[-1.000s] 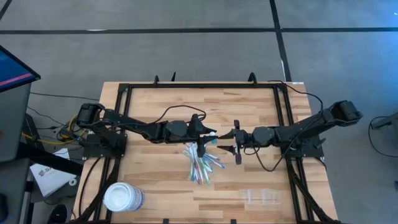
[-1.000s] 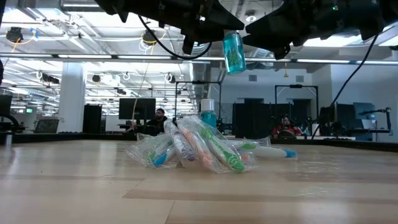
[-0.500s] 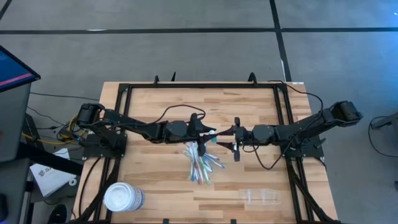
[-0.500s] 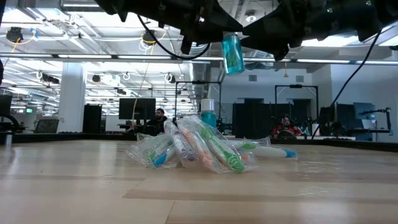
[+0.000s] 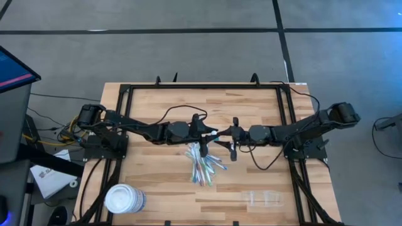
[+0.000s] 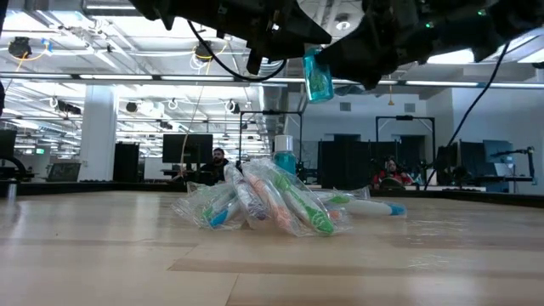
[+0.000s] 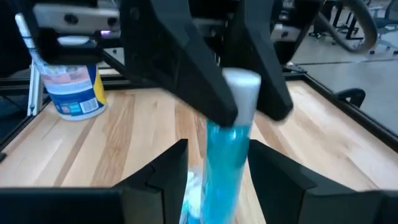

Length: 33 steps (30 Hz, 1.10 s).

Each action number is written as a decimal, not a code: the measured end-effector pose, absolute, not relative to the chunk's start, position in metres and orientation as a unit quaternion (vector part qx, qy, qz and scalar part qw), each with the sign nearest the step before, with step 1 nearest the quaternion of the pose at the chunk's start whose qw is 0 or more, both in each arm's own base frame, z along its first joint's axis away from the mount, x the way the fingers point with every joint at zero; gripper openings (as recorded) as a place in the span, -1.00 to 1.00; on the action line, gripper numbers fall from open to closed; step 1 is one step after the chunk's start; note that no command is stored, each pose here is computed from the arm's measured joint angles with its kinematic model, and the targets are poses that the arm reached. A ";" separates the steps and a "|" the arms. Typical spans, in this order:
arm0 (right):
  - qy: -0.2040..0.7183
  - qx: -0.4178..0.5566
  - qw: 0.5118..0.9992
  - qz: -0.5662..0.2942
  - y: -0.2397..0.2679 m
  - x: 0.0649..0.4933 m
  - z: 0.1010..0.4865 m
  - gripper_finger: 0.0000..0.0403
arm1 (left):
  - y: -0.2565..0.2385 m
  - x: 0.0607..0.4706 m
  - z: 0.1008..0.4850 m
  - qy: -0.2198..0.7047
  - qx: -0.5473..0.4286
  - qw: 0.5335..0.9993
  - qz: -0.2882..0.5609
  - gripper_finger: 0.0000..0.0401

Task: Pick & Place toothbrushing station
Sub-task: Put the blue mouthwash into the transparent organizer

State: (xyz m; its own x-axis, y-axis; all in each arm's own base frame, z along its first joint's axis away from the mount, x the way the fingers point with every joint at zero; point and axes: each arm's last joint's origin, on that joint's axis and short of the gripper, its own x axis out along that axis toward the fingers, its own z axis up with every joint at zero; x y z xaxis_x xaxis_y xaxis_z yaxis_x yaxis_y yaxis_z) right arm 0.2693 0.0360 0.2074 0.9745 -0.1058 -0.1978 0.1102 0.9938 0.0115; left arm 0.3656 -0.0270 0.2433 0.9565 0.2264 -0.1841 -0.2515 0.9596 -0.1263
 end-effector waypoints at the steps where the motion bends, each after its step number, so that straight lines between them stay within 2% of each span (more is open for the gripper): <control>1: 0.097 0.008 0.994 -0.054 0.036 0.272 0.209 -0.21 | -0.027 0.366 0.243 0.084 -0.074 0.986 0.121 -0.54; 7: 0.094 0.002 0.994 -0.055 0.038 0.280 0.212 -0.26 | -0.027 0.366 0.243 0.084 -0.074 0.986 0.120 -0.54; 18: 0.098 0.002 0.994 -0.057 0.037 0.280 0.212 -0.57 | -0.027 0.365 0.243 0.086 -0.073 0.986 0.121 -0.54; 24: 0.098 0.005 0.994 -0.056 0.037 0.280 0.212 -0.57 | -0.027 0.365 0.243 0.088 -0.072 0.986 0.121 -0.53; 33: 0.098 0.005 0.994 -0.052 0.038 0.280 0.212 -0.61 | -0.028 0.365 0.242 0.090 -0.072 0.986 0.117 -0.42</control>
State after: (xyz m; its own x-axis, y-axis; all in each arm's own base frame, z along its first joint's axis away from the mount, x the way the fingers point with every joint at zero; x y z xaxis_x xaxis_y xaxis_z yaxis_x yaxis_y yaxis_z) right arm 0.2798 0.0379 0.2121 0.9755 -0.1021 -0.1950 0.1039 0.9946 -0.0009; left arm 0.3653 -0.0276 0.2424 0.9563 0.2185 -0.1941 -0.2445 0.9620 -0.1219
